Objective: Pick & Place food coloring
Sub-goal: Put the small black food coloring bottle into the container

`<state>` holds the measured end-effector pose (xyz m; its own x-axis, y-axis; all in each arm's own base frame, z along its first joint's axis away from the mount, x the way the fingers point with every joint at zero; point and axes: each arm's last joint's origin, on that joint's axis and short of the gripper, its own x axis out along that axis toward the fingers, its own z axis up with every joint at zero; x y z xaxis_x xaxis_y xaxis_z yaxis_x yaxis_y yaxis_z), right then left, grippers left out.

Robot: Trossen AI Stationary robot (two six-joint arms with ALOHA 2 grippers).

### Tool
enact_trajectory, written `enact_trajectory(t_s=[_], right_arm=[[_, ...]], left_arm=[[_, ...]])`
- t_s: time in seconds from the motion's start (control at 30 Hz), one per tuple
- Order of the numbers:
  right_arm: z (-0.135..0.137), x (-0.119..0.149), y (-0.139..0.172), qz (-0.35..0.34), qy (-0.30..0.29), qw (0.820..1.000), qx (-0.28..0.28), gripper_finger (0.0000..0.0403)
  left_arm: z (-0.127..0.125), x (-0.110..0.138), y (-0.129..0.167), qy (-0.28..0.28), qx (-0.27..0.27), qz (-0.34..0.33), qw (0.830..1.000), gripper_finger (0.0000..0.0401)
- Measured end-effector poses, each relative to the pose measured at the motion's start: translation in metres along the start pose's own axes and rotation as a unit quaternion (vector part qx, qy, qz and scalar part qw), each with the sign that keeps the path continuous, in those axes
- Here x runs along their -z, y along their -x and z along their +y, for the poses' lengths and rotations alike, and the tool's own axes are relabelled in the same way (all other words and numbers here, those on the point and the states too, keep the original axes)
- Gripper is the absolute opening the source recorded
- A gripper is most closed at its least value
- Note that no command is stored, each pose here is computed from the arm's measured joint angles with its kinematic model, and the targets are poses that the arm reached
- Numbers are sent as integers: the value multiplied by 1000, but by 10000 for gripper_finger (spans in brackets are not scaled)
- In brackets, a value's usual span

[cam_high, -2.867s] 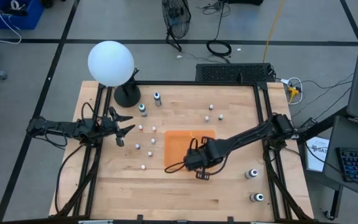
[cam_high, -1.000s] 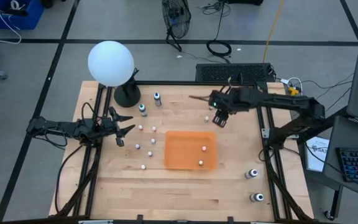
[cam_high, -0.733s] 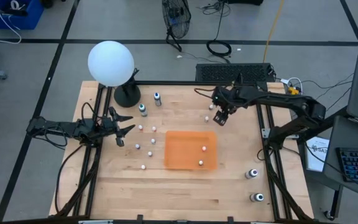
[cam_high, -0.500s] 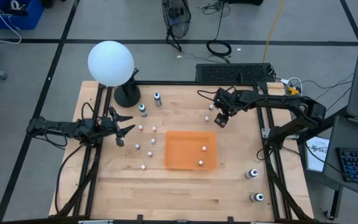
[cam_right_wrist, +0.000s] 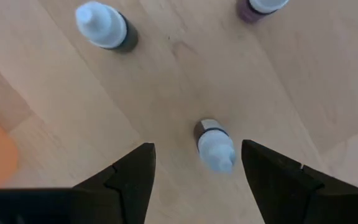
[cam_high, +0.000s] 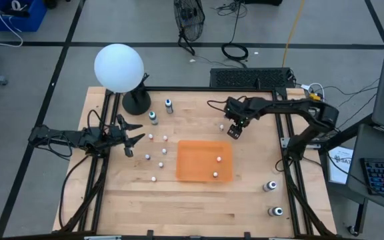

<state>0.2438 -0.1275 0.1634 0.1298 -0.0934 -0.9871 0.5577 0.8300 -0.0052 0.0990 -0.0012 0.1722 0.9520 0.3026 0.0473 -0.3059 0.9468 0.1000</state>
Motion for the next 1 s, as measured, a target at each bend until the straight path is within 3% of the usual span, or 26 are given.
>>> enact_trajectory(t_s=[0.57, 0.83, 1.0], right_arm=[[-12, -7, -8, 36, 6, 999, 33, 189], [-12, -8, -8, 33, 10, 999, 32, 141], [-11, -9, -8, 26, 12, 999, 32, 89]], left_arm=[[0, 0, 0, 0, 0, 0, 1000, 187], [0, 0, 0, 0, 0, 0, 1000, 186], [0, 0, 0, 0, 0, 0, 1000, 186]])
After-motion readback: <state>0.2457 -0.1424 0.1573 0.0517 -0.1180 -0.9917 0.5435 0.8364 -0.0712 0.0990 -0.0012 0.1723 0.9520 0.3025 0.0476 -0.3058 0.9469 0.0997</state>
